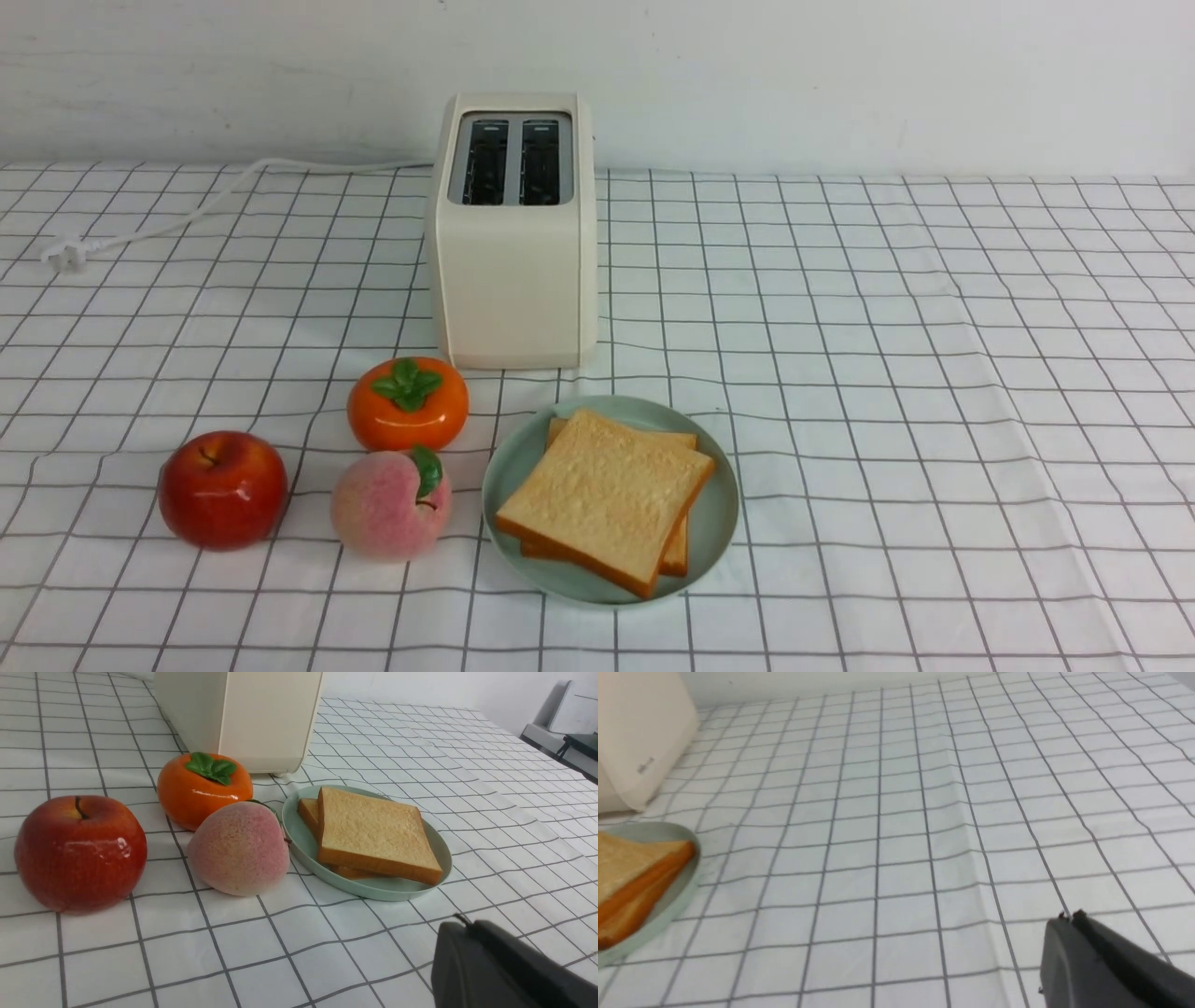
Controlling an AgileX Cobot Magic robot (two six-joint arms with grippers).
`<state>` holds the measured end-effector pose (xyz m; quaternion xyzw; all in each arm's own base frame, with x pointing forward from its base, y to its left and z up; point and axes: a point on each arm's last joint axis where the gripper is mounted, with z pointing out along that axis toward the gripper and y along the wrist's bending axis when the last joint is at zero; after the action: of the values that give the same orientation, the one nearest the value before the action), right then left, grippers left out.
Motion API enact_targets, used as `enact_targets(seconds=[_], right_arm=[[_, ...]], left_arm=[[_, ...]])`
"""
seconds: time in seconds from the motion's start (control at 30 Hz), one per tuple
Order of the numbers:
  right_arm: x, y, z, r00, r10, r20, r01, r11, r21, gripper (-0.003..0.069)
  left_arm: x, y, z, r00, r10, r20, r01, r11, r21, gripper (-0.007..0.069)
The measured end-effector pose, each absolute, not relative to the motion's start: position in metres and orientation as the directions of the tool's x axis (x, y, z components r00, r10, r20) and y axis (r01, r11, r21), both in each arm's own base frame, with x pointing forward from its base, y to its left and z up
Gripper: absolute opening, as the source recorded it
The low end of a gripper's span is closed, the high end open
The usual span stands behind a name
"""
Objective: Take toasted bread from bread machine on white checkered table place on plate.
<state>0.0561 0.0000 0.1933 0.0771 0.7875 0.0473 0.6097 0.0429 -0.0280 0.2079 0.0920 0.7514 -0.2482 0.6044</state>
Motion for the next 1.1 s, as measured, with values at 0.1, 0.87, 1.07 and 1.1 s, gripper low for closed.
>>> enact_targets(seconds=[0.1,0.87,1.07,1.1], right_arm=[[0.053,-0.001,0.174,-0.290,0.156,-0.944,0.080,0.987,0.139,-0.0021],[0.052,-0.002,0.173,-0.294,0.128,-0.947,0.083,0.991,0.108,-0.0011],[0.052,-0.002,0.173,-0.294,0.128,-0.947,0.083,0.991,0.108,-0.0008],[0.052,-0.002,0.173,-0.294,0.128,-0.947,0.083,0.991,0.108,-0.0006]], left_arm=[[0.043,-0.028,0.208,-0.255,-0.160,-0.954,0.438,0.860,-0.262,-0.0013],[0.043,-0.028,0.207,-0.264,-0.155,-0.952,0.438,0.860,-0.261,0.0000],[0.043,-0.028,0.206,-0.263,-0.156,-0.952,0.437,0.861,-0.262,0.0003],[0.043,-0.028,0.205,-0.262,-0.155,-0.952,0.436,0.862,-0.261,0.0003]])
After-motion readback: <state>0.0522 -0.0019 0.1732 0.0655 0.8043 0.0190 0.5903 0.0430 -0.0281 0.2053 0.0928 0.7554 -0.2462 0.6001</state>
